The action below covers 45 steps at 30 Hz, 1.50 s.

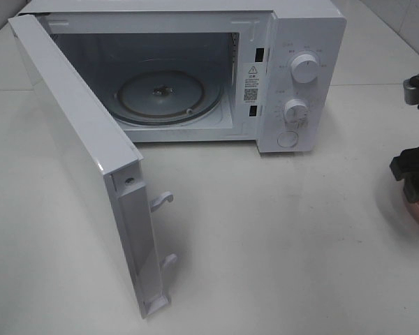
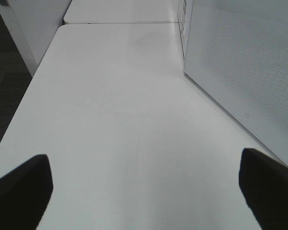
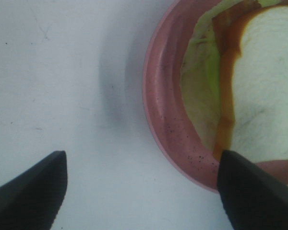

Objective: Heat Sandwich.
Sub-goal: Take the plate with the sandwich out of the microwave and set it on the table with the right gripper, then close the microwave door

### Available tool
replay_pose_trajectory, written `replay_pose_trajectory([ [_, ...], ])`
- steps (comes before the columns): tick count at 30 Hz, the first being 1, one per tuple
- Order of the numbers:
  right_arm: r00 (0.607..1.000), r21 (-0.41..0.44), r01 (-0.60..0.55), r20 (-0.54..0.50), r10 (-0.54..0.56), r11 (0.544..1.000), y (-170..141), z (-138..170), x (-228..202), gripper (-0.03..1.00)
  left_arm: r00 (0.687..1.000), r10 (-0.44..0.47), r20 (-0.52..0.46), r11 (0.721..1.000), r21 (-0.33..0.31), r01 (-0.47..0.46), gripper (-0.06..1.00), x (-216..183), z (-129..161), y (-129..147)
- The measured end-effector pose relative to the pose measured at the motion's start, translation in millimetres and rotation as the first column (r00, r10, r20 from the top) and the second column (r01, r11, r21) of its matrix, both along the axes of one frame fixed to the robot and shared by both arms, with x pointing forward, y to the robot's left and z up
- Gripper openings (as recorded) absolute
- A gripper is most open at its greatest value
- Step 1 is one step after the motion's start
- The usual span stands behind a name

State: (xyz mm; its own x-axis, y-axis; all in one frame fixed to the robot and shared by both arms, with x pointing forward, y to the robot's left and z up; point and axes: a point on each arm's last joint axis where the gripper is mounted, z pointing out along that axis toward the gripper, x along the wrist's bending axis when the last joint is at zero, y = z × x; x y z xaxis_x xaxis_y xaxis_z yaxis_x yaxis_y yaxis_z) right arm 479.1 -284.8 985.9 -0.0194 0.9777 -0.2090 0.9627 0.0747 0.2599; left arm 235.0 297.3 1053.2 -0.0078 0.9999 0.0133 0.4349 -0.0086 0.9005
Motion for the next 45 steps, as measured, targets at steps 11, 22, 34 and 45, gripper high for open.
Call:
replay_pose_trajectory([
  [11, 0.996, 0.055, 0.02, 0.087, -0.024, 0.998, -1.7, 42.2, -31.9, 0.79, 1.0, 0.0, 0.0, 1.0, 0.0, 0.0, 0.99, 0.0, 0.0, 0.0],
  [22, 0.974, 0.105, 0.027, 0.22, -0.05, 0.994, -7.1, 84.6, -79.4, 0.77, 1.0, 0.0, 0.0, 1.0, 0.0, 0.0, 0.99, 0.0, 0.0, 0.0],
  [34, 0.926, 0.126, -0.002, 0.376, -0.046, 0.992, -14.5, 113.3, -129.9, 0.76, 1.0, 0.0, 0.0, 1.0, 0.0, 0.0, 0.99, 0.0, 0.0, 0.0],
  [45, 0.891, 0.14, -0.011, 0.45, -0.054, 0.99, -22.5, 75.0, -184.9, 0.76, 1.0, 0.0, 0.0, 1.0, 0.0, 0.0, 0.99, 0.0, 0.0, 0.0],
])
